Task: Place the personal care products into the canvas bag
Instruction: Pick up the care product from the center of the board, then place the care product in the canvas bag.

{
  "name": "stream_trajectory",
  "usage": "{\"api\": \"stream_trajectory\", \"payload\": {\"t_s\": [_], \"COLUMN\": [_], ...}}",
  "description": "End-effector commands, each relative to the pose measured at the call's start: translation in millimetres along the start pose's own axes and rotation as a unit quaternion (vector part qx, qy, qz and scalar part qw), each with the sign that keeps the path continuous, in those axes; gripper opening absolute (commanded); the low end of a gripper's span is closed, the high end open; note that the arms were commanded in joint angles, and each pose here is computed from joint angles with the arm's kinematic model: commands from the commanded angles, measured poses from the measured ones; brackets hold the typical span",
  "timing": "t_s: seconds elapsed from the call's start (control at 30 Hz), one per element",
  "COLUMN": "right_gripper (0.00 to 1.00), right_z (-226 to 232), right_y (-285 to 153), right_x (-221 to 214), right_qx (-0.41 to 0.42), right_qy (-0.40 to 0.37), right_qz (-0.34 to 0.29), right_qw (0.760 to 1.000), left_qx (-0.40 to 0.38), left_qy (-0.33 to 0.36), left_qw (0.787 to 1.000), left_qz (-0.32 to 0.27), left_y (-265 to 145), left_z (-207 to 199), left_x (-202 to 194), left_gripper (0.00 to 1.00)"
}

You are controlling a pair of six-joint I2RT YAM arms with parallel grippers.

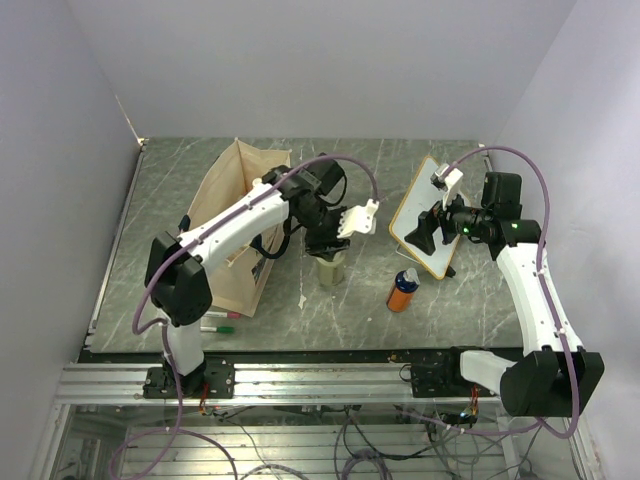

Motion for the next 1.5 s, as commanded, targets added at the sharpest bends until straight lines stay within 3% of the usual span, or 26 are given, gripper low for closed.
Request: {"api": "stream_trajectory", "payload": {"t_s": [0.0,0.33,0.6,0.83,1.1,1.47], "right_gripper": [0.97,0.96,0.97,0.97,0.97,0.97], "right_z": [-4,-5,-5,-5,-4,-4], "right_y": [-2,-1,-1,-1,-1,2], "right_x": [11,11,11,12,11,10], "right_qx": [0.000,0.001,0.001,0.002,0.003,0.010], "right_qy": [-0.016,-0.018,-0.016,-0.017,-0.018,-0.017], "right_qz": [-0.015,-0.015,-0.015,-0.017,-0.017,-0.020], "right_qw": [1.000,1.000,1.000,1.000,1.000,1.000], "left_qx": [0.086,0.221,0.378,0.460,0.503,0.494], "left_qy": [-0.001,-0.032,-0.094,-0.143,-0.195,-0.263], "left_qw": [0.993,0.961,0.890,0.834,0.809,0.802], "left_qz": [-0.080,-0.166,-0.236,-0.269,-0.234,-0.211], "left_y": [-61,-164,-257,-321,-334,-318], "left_z": [5,-3,-2,-10,-11,-28], "left_x": [39,83,102,86,33,-17], "left_gripper": [0.07,0.07,0.07,0.07,0.07,0.07]}}
Point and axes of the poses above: each gripper's point midway between its finger pads, its own y axis out along the fingers, its own z axis along the line the jaws close on, x = y × z, the point moved 5 cm from there along -y, back along the fingers, and after that the axes turned 1 degree about -y, right-handed, at the moved point
